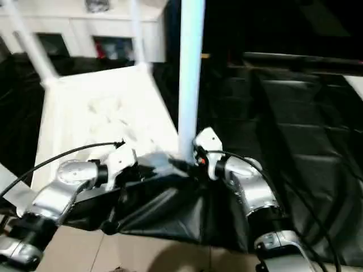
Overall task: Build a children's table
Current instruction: Rotate leg to tighten
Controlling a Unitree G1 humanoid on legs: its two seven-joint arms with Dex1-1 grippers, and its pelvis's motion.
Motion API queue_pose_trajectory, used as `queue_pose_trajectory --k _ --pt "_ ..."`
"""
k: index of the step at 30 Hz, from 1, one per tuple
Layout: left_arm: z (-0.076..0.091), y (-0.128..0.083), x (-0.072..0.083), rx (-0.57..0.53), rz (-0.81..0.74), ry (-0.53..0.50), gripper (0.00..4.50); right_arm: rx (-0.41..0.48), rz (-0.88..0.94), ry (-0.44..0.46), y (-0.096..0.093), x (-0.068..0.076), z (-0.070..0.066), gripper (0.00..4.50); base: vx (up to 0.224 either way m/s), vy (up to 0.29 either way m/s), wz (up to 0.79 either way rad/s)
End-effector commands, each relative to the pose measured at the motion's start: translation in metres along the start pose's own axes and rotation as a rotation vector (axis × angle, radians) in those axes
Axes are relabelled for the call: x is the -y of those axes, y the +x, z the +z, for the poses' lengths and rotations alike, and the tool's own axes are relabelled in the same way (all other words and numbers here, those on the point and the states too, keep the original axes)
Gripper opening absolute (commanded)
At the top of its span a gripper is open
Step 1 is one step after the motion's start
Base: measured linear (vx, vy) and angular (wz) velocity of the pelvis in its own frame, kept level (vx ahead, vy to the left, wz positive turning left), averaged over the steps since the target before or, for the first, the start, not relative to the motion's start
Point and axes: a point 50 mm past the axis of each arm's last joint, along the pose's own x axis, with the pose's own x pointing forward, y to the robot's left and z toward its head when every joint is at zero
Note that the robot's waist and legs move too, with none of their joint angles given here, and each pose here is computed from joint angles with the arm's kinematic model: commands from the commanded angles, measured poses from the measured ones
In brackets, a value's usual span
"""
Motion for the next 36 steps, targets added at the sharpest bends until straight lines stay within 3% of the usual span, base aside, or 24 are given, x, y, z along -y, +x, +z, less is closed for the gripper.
queue_pose_trajectory --k 1,7,8,18,28,36 --pt "0.015 -0.001 0.003 0.098 -0.038 0.036 0.0 -0.043 0.097 -0.009 0.003 -0.005 -0.001 3.79 0.057 -0.042 0.02" --pt "0.005 -0.017 0.006 0.056 -0.084 0.02 0.0 -0.094 0.222 -0.029 -0.003 -0.004 0.0 3.79 0.019 -0.01 0.0" --pt "0.005 -0.019 0.006 0.056 -0.094 0.016 0.0 -0.094 0.25 -0.021 -0.004 -0.004 0.001 3.52 0.0 0.0 0.0" --pt "0.003 -0.023 0.008 0.048 -0.114 0.004 0.0 -0.101 0.323 -0.008 -0.007 -0.005 -0.001 2.72 0.0 0.0 0.0" --pt "0.001 -0.025 0.004 0.028 -0.109 0.004 0.0 -0.108 0.357 -0.011 -0.004 -0.007 -0.002 2.62 0.0 0.0 0.0" --pt "0.002 -0.017 -0.001 0.032 -0.027 0.005 0.0 -0.03 0.254 0.007 0.001 -0.009 -0.003 2.61 0.0 0.0 0.0"
